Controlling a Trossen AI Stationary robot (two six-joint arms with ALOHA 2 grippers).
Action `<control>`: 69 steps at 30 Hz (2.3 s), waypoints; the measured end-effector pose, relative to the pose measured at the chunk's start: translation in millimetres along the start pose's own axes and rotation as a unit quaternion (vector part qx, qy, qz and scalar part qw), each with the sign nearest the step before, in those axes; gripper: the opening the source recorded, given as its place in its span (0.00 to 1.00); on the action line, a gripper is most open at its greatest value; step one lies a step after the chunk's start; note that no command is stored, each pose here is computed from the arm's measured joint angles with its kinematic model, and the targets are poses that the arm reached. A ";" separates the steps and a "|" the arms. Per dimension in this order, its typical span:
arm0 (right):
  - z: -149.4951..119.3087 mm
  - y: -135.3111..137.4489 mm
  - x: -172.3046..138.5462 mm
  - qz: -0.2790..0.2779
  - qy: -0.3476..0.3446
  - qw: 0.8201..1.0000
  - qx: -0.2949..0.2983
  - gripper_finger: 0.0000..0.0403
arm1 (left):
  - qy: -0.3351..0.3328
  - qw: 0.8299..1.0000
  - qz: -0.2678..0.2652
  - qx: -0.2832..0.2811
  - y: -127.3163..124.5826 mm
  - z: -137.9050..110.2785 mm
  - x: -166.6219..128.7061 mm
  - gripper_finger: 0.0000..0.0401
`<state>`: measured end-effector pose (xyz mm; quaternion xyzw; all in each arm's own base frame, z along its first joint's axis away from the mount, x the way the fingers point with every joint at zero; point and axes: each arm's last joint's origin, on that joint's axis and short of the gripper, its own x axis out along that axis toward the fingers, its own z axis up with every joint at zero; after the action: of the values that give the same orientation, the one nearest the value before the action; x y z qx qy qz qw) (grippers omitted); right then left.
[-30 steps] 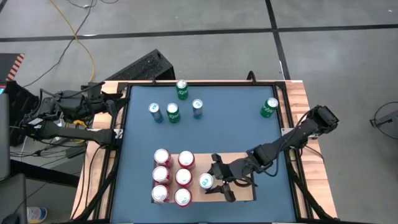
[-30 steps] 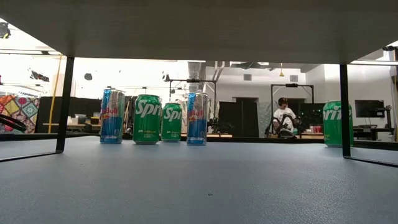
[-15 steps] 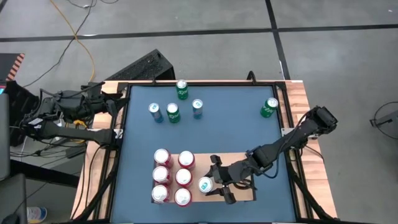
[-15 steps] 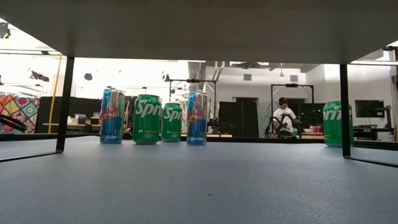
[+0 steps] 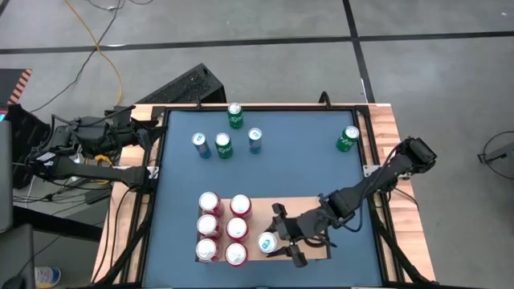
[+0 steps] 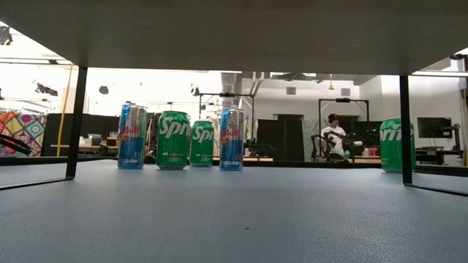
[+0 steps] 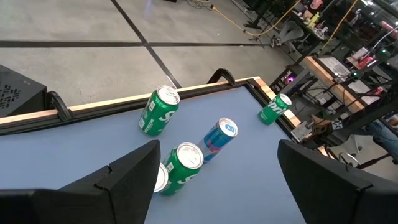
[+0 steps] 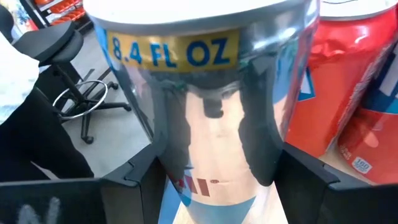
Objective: Place canned beverage on shelf
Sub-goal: Put the right blue soda can on the shelf
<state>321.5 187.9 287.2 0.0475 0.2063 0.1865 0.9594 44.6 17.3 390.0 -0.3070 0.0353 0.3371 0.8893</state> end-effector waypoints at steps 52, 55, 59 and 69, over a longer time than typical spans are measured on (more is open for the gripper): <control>-3.0 5.3 25.4 0.027 0.034 0.999 -0.012 0.61 | -0.001 1.000 -0.001 -0.004 -0.2 0.2 0.0 0.77; -3.0 5.3 25.4 0.027 0.034 0.999 -0.012 0.61 | -0.001 1.000 -0.001 -0.004 -0.2 0.2 0.0 0.77; -3.2 5.2 25.4 0.026 0.035 0.999 -0.012 0.62 | -0.001 1.000 -0.001 -0.004 -0.2 0.2 0.0 0.77; -3.1 0.2 25.9 0.020 0.039 0.999 -0.009 0.67 | -0.001 1.000 -0.001 -0.003 -0.2 0.2 0.0 0.77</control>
<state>342.0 197.9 274.6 0.0354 0.2412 0.2098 0.9469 44.7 17.3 390.3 -0.3098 0.0331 0.3363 0.8887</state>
